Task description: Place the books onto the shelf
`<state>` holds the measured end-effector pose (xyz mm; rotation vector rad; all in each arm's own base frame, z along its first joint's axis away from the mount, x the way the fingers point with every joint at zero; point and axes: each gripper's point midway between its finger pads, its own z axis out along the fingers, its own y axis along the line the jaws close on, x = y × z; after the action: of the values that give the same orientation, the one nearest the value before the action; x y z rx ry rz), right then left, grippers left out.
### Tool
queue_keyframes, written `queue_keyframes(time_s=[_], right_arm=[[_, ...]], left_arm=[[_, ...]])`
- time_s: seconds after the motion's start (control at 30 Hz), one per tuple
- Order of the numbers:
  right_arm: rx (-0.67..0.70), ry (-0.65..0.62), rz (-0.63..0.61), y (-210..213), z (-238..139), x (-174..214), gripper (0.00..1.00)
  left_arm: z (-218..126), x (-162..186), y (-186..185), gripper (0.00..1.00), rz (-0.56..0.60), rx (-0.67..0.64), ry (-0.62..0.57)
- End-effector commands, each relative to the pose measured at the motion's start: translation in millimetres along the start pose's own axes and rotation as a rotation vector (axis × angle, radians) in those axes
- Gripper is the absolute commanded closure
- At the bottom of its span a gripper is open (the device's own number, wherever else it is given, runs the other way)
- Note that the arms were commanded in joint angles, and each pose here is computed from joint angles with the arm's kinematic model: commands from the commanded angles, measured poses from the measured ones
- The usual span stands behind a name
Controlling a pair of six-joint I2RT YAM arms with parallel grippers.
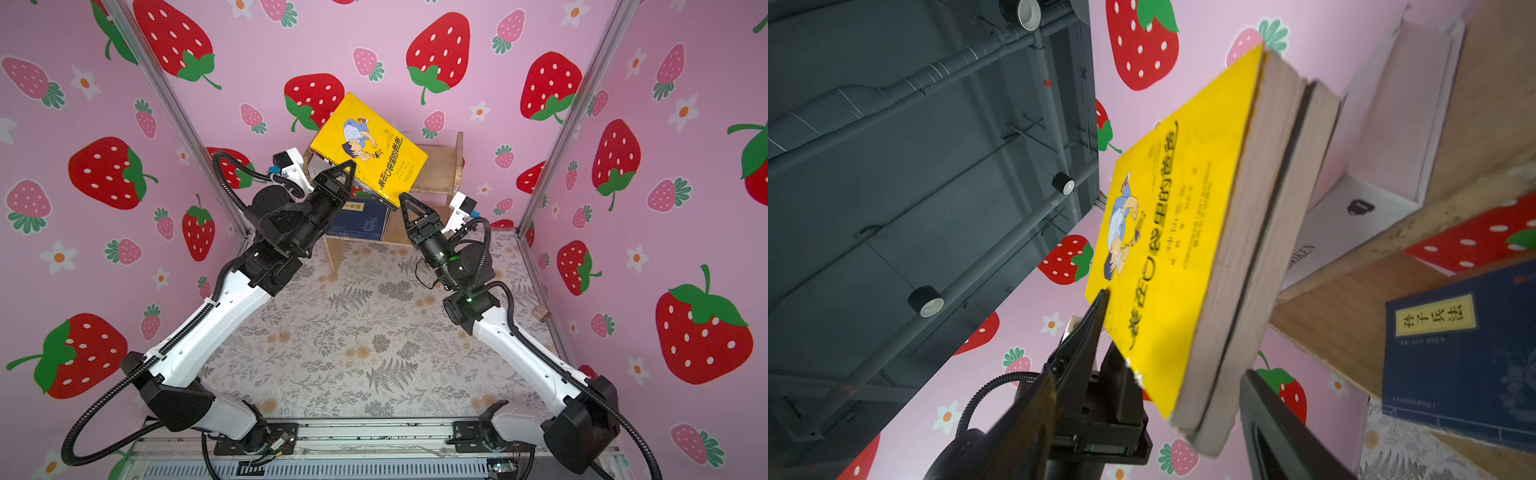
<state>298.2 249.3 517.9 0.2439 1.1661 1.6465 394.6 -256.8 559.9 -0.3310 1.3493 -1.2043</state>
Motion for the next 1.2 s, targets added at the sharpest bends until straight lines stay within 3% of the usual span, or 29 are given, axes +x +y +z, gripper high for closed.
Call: queue_keyframes(time_s=[0.0, 0.47, 0.77, 1.17], right_arm=[[-0.039, -0.148, -0.101, 33, -23, -37, 0.24], [0.087, -0.27, -0.27, 29, -61, -64, 0.22], [0.112, -0.273, -0.294, 21, -61, -63, 0.22], [0.114, -0.268, -0.285, 16, -60, -61, 0.22]], left_arm=[[-9, -72, -32, 0.85, 0.002, 0.065, -0.263], [29, -108, 16, 0.88, -0.251, 0.089, -0.403], [53, -106, 33, 0.89, -0.327, 0.103, -0.352], [48, -107, 26, 0.87, -0.348, 0.112, -0.3]])
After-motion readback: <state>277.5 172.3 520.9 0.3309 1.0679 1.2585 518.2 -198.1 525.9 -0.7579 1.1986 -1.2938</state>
